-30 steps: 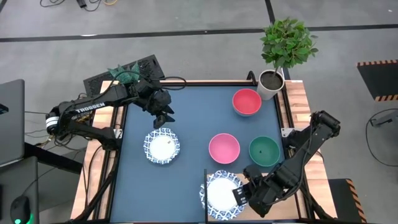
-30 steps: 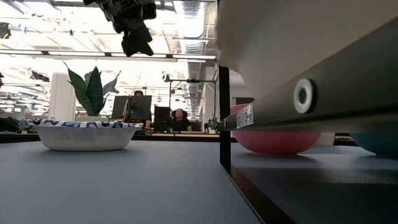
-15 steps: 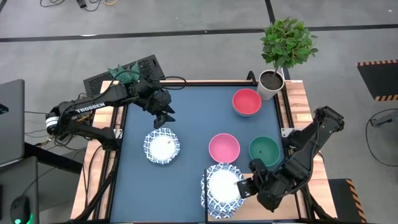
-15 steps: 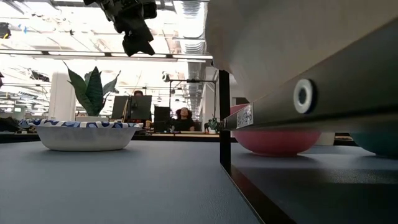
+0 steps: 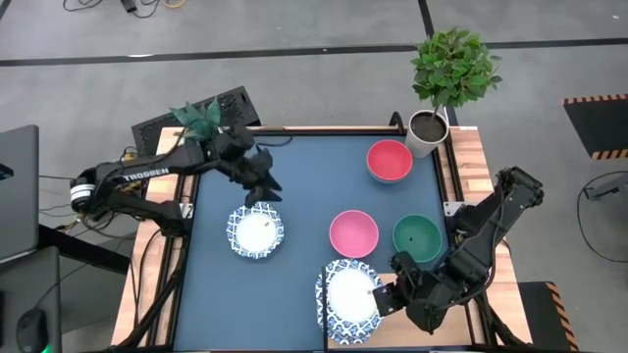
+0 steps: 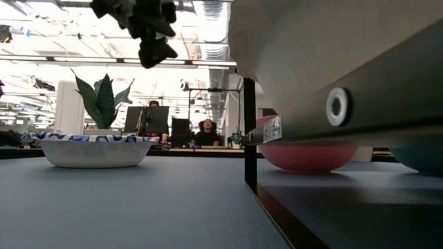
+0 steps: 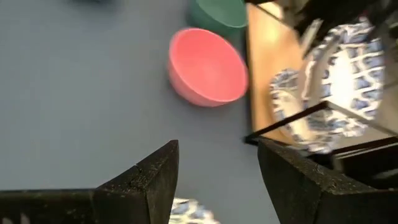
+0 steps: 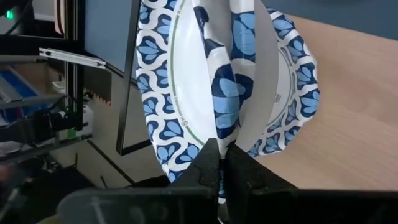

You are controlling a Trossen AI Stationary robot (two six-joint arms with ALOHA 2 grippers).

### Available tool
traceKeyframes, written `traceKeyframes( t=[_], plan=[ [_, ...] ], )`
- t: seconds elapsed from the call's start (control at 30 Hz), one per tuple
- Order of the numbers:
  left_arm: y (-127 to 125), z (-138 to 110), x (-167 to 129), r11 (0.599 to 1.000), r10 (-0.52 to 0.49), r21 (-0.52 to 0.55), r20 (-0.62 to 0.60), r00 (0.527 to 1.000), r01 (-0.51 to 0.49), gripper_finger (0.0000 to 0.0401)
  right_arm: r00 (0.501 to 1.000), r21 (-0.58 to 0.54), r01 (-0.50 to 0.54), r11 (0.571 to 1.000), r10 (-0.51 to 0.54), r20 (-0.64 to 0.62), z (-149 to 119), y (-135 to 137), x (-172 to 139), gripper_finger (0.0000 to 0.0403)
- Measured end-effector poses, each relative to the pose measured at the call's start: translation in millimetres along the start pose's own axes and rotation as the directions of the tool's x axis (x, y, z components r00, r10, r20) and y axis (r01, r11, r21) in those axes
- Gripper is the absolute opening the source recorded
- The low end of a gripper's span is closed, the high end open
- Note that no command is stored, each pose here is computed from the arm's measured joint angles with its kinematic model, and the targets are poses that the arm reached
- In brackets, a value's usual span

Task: Place and stack bowls onto a shelf
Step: Adjust the stacked white patterned bowls on the shelf

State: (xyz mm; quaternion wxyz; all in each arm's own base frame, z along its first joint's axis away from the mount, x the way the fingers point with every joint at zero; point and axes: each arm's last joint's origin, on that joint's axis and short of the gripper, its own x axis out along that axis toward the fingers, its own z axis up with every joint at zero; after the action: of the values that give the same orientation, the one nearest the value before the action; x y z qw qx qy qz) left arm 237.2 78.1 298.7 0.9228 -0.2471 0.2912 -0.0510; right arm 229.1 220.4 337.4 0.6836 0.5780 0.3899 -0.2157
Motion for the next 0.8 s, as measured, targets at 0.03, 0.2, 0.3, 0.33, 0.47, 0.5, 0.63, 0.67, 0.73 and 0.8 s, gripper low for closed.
traceKeyframes(
  t=[0.03,0.2,0.3,0.33,0.47,0.5,0.63,0.67,0.73,0.8],
  plan=[
    [0,-7,5,1.000,-0.018,-0.024,-0.005,1.000,0.017,0.0203,1.000,0.000,0.000,1.000,0.000,0.000,0,0,0,0.0027],
    [-7,-38,27,0.986,-0.103,-0.129,0.029,0.994,0.106,0.0203,1.000,-0.009,0.002,1.000,-0.002,0.001,0,0,0,0.0027],
    [-20,-52,37,0.968,-0.177,-0.175,0.045,0.983,0.182,0.0203,1.000,-0.010,0.004,1.000,-0.004,0.002,1,0,1,0.0027],
    [-26,-56,39,0.962,-0.198,-0.182,0.053,0.979,0.205,0.0203,1.000,-0.013,0.004,1.000,-0.004,0.002,1,0,1,0.0027],
    [-55,-65,42,0.955,-0.237,-0.163,0.092,0.967,0.249,0.0203,1.000,-0.035,-0.001,0.999,0.001,-0.005,1,1,1,0.0027],
    [-62,-68,44,0.957,-0.232,-0.157,0.089,0.969,0.243,0.0203,1.000,-0.042,-0.003,0.999,0.003,-0.007,1,1,1,0.0027],
    [-87,-84,53,0.967,-0.203,-0.138,0.079,0.976,0.213,0.0203,0.999,-0.041,-0.013,0.999,0.011,-0.038,0,3,1,0.0027],
    [-92,-88,56,0.970,-0.196,-0.133,0.078,0.978,0.205,0.0203,0.999,-0.041,-0.012,0.999,0.010,-0.041,0,3,1,0.0027],
    [-103,-95,62,0.969,-0.195,-0.135,0.084,0.977,0.205,0.0203,0.999,-0.040,-0.014,0.999,0.012,-0.042,-1,3,1,0.0026],
    [-115,-99,68,0.961,-0.222,-0.139,0.121,0.967,0.238,0.0203,0.999,-0.046,-0.014,0.999,0.012,-0.044,-1,3,1,0.0026]
  ],
)
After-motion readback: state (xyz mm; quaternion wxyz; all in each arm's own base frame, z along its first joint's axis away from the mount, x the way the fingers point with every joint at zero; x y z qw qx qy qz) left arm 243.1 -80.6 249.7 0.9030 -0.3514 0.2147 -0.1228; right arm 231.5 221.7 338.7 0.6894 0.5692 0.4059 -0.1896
